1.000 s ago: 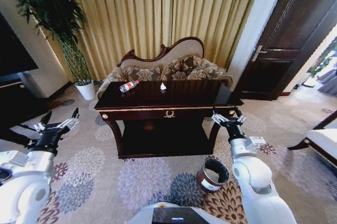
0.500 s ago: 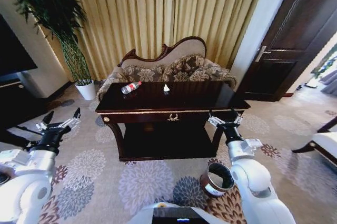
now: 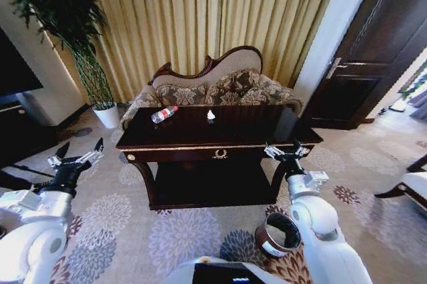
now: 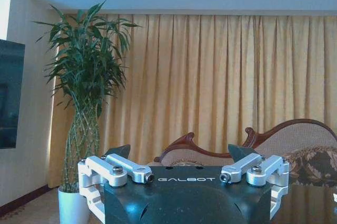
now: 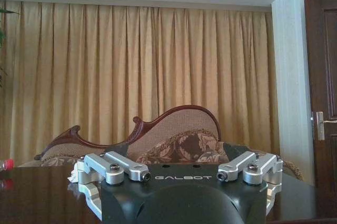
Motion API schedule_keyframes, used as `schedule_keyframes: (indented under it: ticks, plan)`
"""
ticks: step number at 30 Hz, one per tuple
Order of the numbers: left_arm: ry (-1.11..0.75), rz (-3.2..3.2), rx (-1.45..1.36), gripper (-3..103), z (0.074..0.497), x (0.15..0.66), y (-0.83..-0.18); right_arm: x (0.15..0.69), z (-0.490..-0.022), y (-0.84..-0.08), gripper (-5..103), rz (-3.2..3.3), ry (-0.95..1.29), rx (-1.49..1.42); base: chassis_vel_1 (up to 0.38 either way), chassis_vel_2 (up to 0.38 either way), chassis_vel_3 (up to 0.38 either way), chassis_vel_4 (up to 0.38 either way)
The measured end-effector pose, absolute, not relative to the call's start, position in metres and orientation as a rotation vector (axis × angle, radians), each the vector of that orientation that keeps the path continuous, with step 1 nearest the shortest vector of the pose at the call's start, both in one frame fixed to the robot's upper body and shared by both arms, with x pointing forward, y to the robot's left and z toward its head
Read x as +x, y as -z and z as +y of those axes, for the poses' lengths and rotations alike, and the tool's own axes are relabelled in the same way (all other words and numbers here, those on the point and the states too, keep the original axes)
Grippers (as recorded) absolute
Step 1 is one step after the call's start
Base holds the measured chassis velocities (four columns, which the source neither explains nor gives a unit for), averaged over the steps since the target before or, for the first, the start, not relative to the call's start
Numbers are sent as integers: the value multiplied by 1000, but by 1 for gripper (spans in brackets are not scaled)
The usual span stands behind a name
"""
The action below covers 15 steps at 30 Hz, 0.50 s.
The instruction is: Move to the front of the table and place the trash on the table into the trash bin.
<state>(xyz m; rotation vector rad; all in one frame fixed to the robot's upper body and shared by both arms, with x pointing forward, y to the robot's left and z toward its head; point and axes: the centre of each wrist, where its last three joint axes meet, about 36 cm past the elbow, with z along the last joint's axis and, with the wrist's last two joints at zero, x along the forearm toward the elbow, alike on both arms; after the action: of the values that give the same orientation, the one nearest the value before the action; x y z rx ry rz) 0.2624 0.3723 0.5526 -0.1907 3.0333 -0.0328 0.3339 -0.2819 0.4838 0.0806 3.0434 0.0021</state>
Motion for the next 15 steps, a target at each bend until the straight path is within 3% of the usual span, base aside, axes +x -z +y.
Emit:
schedule_keyframes:
  ticks: [3, 15]
  plan:
    - [39, 3040, -194, 100, 372, 262, -550, 334, -281, -483, 96, 3043, -4, 83, 0, 0, 0, 0]
    - [38, 3040, -190, 100, 373, 263, -549, 337, -281, -483, 100, 3038, 21, 91, 0, 0, 0, 0]
